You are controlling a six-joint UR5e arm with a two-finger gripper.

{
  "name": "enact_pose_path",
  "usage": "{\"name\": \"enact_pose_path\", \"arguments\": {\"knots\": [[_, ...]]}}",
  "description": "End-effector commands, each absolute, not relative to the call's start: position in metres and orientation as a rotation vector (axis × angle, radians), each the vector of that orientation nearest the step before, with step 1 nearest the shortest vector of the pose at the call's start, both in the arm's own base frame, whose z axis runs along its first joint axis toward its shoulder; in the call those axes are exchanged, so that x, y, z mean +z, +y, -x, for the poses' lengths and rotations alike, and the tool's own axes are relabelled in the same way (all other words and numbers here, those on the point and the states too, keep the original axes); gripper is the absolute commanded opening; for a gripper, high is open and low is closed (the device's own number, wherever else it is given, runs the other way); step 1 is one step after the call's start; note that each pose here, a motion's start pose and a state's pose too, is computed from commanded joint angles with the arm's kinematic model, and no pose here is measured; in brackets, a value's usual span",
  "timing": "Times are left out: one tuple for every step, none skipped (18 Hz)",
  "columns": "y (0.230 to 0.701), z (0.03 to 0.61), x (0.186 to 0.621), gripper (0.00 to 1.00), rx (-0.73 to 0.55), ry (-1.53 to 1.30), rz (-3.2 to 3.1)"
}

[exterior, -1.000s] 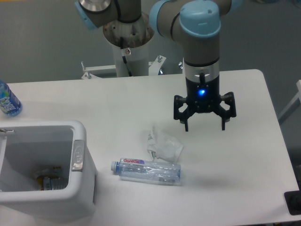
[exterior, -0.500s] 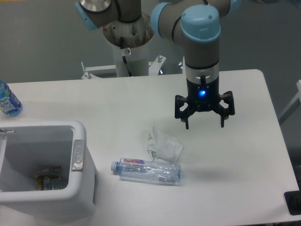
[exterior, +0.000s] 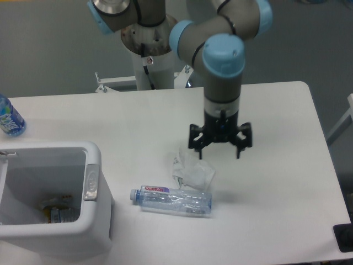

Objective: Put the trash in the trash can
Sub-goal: 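Lower the gripper onto the tissue and close on it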

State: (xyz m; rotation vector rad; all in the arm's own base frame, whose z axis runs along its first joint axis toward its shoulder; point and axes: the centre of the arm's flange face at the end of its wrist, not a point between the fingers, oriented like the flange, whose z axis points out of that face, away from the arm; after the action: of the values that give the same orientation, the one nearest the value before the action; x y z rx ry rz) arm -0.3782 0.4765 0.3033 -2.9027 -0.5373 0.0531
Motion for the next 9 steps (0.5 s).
{"name": "enact_pose_path", "arguments": {"knots": [[0.482,0.375,0.291,1.00,0.030,-0.553,2.917],[0.486,0.374,0.277,1.00,0.010,-0.574,2.932],[0.487,0.376,0.266,1.00,0.002,-0.579,2.947],[0.489,0.378,0.260,1.00,-0.005,-0.576,2.953],[0.490,0.379,0.256,1.00,-0.009,-0.578,2.959],[0.490,0.379,0.251,1.00,-0.018,-0.580,2.966],[0.490,0.379,0.246,1.00,-0.024,-0.585,2.969],[0.491,0.380,0.238,1.00,-0.038,-0.591,2.979],[0.492,0.381,0.232,1.00,-0.046,-0.595,2.984]]}}
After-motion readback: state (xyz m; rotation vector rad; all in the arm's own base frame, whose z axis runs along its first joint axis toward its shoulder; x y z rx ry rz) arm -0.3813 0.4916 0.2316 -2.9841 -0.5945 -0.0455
